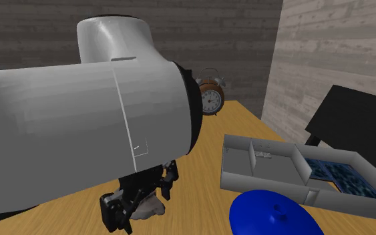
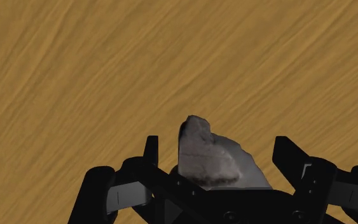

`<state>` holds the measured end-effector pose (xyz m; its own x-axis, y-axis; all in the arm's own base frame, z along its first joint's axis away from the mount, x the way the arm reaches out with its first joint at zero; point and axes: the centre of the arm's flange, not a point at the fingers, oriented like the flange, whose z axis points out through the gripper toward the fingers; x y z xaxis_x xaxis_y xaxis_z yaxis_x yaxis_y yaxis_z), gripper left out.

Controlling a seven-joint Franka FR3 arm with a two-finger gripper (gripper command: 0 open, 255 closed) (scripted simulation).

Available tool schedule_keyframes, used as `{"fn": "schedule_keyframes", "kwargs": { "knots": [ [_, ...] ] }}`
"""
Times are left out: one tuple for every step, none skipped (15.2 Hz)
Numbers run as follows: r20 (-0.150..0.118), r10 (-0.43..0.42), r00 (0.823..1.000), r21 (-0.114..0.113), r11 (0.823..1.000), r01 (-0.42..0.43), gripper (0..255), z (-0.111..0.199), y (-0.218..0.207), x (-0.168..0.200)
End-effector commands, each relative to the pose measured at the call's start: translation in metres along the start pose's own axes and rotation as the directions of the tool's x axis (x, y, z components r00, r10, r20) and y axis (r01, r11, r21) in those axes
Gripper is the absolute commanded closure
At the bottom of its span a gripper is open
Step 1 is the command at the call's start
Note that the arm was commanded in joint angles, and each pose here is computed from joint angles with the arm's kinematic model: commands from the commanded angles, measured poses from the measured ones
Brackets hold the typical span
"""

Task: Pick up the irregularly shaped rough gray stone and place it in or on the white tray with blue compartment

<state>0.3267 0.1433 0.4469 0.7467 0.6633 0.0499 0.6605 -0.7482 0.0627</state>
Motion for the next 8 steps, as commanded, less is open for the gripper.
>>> {"fn": "schedule_keyframes", "kwargs": {
  "knots": [
    [0.0,0.0,1.0,0.0,1.0,0.0,255,0.0,0.0,0.0],
    [0.0,0.0,1.0,0.0,1.0,0.0,255,0.0,0.0,0.0],
    [0.0,0.0,1.0,0.0,1.0,0.0,255,-0.0002,0.0001,0.0],
    [0.0,0.0,1.0,0.0,1.0,0.0,255,-0.0001,-0.0001,0.0],
    [0.0,0.0,1.0,0.0,1.0,0.0,255,-0.0003,-0.0006,-0.0006],
    [0.0,0.0,1.0,0.0,1.0,0.0,255,-0.0004,-0.0005,-0.0009],
    [0.0,0.0,1.0,0.0,1.0,0.0,255,-0.0001,-0.0003,-0.0011],
    [0.0,0.0,1.0,0.0,1.0,0.0,255,-0.0006,-0.0002,-0.0011]
  ]
}}
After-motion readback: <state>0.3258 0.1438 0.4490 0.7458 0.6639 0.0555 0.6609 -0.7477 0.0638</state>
